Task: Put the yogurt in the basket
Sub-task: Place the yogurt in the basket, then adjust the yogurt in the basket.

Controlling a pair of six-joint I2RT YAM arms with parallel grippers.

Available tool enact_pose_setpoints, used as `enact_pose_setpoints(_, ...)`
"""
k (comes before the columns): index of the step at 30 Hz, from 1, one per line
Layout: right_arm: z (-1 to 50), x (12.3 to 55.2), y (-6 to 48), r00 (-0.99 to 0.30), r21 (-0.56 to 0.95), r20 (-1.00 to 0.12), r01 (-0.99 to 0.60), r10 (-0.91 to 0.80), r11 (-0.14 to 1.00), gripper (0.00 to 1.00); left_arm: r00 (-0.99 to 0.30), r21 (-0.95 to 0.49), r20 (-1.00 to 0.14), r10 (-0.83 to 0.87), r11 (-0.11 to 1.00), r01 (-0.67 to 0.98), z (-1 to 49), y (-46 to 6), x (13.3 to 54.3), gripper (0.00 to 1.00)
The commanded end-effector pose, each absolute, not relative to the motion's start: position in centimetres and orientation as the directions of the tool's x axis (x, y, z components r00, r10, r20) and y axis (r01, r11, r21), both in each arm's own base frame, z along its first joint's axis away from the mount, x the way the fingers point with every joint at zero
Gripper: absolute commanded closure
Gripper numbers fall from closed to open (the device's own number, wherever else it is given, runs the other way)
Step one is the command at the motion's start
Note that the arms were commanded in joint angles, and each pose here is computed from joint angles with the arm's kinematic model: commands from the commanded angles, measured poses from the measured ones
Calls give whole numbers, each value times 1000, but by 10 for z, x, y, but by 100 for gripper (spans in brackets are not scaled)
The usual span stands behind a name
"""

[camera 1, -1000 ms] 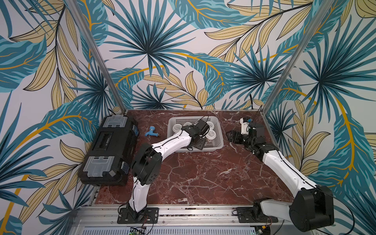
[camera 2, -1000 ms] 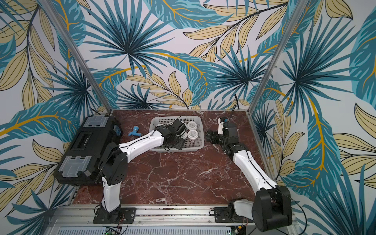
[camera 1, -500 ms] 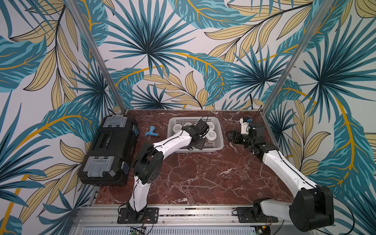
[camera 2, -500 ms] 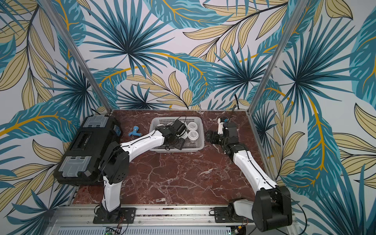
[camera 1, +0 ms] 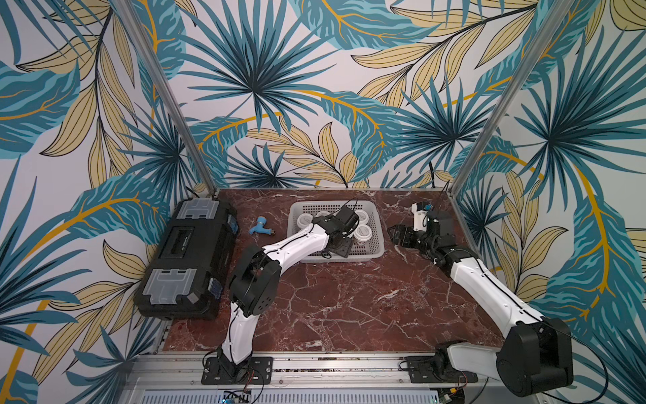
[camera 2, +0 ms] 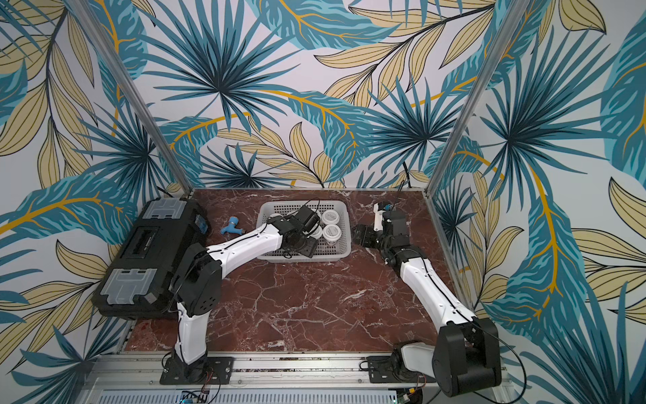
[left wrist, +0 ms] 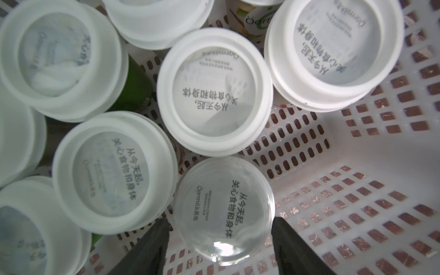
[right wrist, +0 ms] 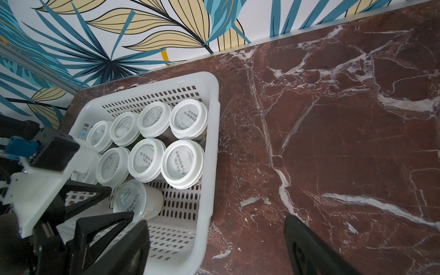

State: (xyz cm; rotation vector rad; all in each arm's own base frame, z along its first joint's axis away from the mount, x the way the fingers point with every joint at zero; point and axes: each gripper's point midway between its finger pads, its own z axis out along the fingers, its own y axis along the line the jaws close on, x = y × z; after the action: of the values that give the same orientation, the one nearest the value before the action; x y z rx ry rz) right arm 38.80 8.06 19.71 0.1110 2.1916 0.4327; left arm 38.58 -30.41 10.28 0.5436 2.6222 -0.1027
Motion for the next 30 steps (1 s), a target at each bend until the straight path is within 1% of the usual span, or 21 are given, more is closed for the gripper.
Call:
enact_pose_setpoints(1,200,391,82,-605,345,-764,-92,222,934,9,-822,-4,-446,355,917,399,110,-301,377,27)
enact_pose_setpoints(9,199,391,83,-608,347,-762,-95,222,933,9,-776,-57,-536,334,902,427,158,-316,373,27)
enact_pose_setpoints(13,198,391,83,-610,348,-761,-94,223,933,9,-720,-70,-622,308,894,443,194,-324,369,27)
enact_pose_setpoints(16,200,390,83,-607,349,-763,-96,223,932,9,-674,-62,-688,269,903,424,222,-319,366,27)
enact_pose_setpoints(20,204,389,87,-634,355,-745,-114,207,928,9,-608,-76,-772,185,922,378,250,-302,362,27)
enact_pose_setpoints(21,200,386,90,-666,359,-720,-117,195,926,10,-582,-78,-797,161,928,364,259,-296,360,26)
enact_pose_setpoints(24,197,385,103,-705,383,-688,-153,172,911,15,-507,-80,-857,90,949,305,270,-273,364,26)
enact_pose_setpoints(25,198,385,109,-716,386,-680,-166,158,907,17,-480,-91,-875,58,955,282,273,-265,367,24)
enact_pose_setpoints(26,198,384,112,-721,383,-677,-175,147,907,18,-460,-98,-887,35,960,262,274,-257,367,24)
enact_pose_setpoints(28,203,382,123,-731,351,-673,-187,109,918,19,-368,-111,-929,-28,973,205,279,-239,368,22)
enact_pose_setpoints(30,207,380,142,-731,305,-681,-224,48,926,19,-302,-139,-950,-85,976,165,276,-223,368,22)
